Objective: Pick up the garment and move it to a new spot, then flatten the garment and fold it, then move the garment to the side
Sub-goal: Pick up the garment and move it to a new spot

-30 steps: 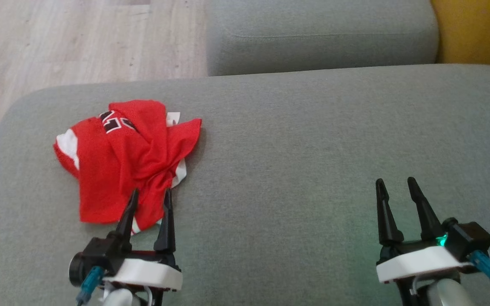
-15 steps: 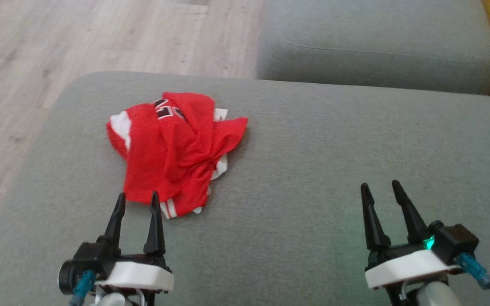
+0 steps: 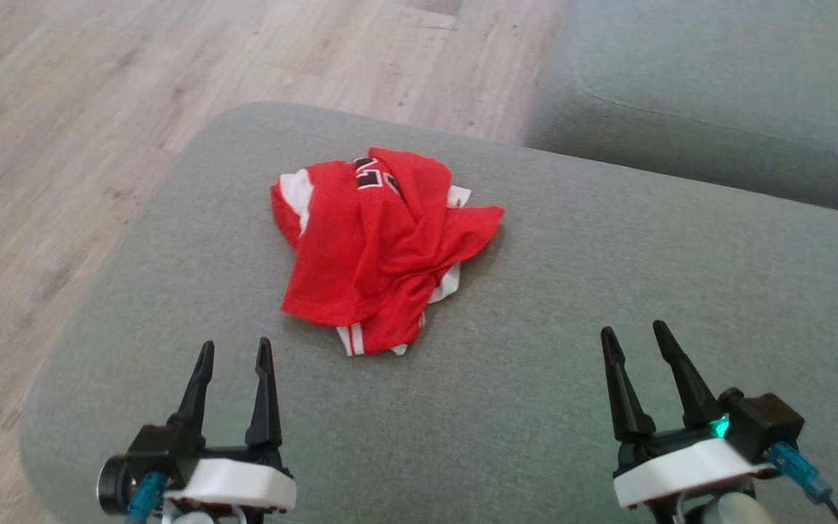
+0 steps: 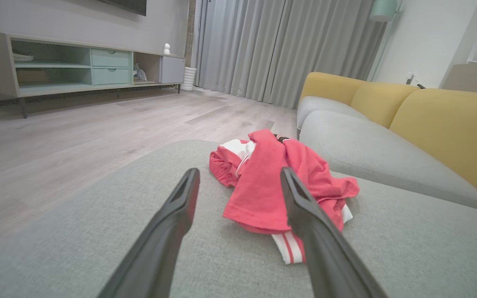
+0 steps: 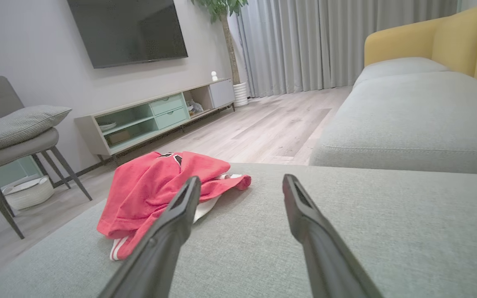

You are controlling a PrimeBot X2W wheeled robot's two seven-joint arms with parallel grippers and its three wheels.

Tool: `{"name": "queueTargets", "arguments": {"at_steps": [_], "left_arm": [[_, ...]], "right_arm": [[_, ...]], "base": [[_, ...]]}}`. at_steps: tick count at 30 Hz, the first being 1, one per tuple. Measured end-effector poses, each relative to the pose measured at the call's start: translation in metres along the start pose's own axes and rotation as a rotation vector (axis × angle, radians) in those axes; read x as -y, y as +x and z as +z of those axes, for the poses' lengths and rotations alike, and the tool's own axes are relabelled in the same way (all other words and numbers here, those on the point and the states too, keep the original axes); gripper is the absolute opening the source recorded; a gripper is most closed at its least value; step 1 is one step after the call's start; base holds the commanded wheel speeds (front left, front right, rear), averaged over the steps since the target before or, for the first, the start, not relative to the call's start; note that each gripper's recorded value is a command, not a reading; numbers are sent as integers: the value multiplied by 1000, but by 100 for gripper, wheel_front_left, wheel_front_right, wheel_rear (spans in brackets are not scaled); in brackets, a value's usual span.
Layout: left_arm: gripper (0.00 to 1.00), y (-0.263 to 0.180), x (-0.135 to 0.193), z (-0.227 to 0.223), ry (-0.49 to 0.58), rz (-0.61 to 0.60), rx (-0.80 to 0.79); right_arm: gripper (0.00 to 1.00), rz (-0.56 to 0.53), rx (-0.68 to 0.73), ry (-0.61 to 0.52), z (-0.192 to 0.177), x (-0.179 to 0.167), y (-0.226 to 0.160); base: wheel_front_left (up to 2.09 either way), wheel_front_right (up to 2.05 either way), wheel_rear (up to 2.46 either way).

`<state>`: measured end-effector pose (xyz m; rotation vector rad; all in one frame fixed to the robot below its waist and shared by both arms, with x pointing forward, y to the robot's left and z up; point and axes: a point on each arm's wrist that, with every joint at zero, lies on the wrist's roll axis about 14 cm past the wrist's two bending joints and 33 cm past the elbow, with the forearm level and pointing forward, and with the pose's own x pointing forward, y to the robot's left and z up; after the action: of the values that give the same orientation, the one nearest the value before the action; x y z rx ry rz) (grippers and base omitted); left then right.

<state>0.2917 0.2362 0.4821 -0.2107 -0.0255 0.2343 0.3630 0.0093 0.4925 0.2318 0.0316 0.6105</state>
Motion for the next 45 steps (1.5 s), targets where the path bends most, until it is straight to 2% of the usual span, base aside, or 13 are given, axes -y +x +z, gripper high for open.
{"name": "queueTargets", "arguments": {"at_steps": [8, 14, 19, 24, 29, 32, 35, 38, 43, 44, 45], "left_arm": [[100, -8, -12, 2, 1, 38, 8], [100, -5, -7, -1, 27, 16, -5], [100, 10, 13, -12, 91, -89, -53], [100, 56, 41, -11, 176, -218, -90], [100, 100, 53, -22, 266, -280, -215], [100, 116, 62, -39, 274, -304, -306], [100, 121, 70, -63, 291, -339, -412], [100, 121, 65, -86, 307, -336, -514], [100, 122, 66, -106, 311, -344, -599], [34, 123, 69, -107, 312, -353, -605], [0, 124, 74, -106, 309, -364, -592]], "right_arm": [[100, 49, -9, 9, -3, -15, 7], [100, 46, -22, 17, -8, -14, 4], [100, 18, -41, 23, -16, -3, 4], [100, -14, -58, 22, -24, 12, 8], [100, -43, -62, 22, -29, 28, 16], [100, -68, -66, 25, -32, 38, 17], [100, -96, -66, 28, -33, 49, 17], [100, -125, -66, 29, -34, 59, 14], [100, -161, -71, 30, -35, 71, 9], [100, -167, -71, 29, -35, 72, 7], [100, -170, -68, 27, -34, 73, 6]], "base": [[0, 0, 0], [0, 0, 0], [0, 0, 0], [0, 0, 0], [0, 0, 0], [0, 0, 0], [0, 0, 0], [0, 0, 0], [0, 0, 0], [0, 0, 0], [0, 0, 0]]}}
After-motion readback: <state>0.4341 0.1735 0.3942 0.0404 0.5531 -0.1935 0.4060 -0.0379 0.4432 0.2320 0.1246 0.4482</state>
